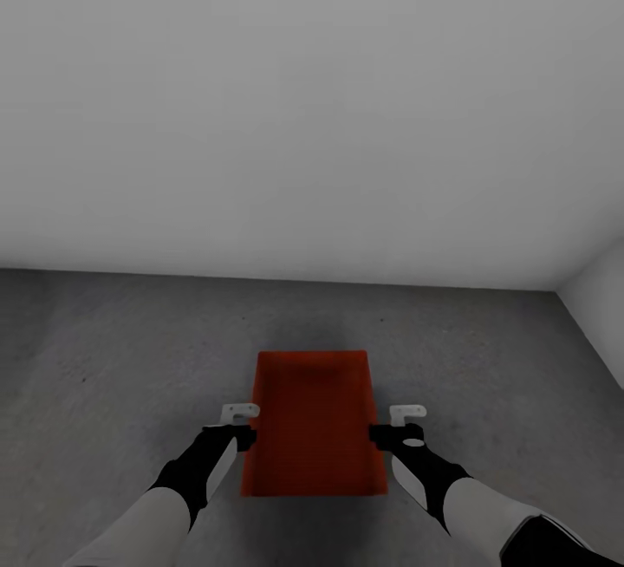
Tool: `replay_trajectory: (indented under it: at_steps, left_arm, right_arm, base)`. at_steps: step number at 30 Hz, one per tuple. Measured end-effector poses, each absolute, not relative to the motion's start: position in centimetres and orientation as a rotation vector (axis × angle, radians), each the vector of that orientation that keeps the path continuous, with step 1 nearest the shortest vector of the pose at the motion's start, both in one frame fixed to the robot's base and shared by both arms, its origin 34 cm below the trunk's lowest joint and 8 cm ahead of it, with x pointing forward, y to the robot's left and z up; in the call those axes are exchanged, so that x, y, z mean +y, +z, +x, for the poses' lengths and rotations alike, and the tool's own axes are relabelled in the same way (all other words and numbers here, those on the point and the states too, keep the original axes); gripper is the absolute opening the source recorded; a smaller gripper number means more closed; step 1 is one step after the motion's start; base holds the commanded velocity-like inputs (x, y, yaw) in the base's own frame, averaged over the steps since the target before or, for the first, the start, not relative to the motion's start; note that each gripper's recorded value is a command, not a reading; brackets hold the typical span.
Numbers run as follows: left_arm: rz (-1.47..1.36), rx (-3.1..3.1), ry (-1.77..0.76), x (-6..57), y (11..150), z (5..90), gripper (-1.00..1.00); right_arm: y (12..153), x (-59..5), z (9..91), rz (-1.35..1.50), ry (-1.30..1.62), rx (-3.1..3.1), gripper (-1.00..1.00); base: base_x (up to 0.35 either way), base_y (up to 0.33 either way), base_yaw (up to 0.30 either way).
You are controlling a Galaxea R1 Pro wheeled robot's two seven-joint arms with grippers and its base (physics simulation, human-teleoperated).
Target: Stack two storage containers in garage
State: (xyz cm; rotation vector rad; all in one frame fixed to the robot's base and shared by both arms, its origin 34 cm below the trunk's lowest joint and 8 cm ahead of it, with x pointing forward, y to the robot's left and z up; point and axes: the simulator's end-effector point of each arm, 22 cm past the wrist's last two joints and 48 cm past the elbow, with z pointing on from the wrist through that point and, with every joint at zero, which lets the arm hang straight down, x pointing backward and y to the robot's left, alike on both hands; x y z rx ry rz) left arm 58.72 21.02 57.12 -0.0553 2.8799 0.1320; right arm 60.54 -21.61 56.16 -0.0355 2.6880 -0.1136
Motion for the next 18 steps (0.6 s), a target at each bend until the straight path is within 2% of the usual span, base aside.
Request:
replay_trajectory:
  at_steps: [18]
  left_arm:
    - [-0.051, 2.875, 0.133, 21.0, 58.8, 58.6, 1.00]
  right_arm:
    - [57.7, -21.8, 60.3, -0.032, -0.117, 2.687, 1.00]
  base:
    - [0.000, 0.000, 0.000]
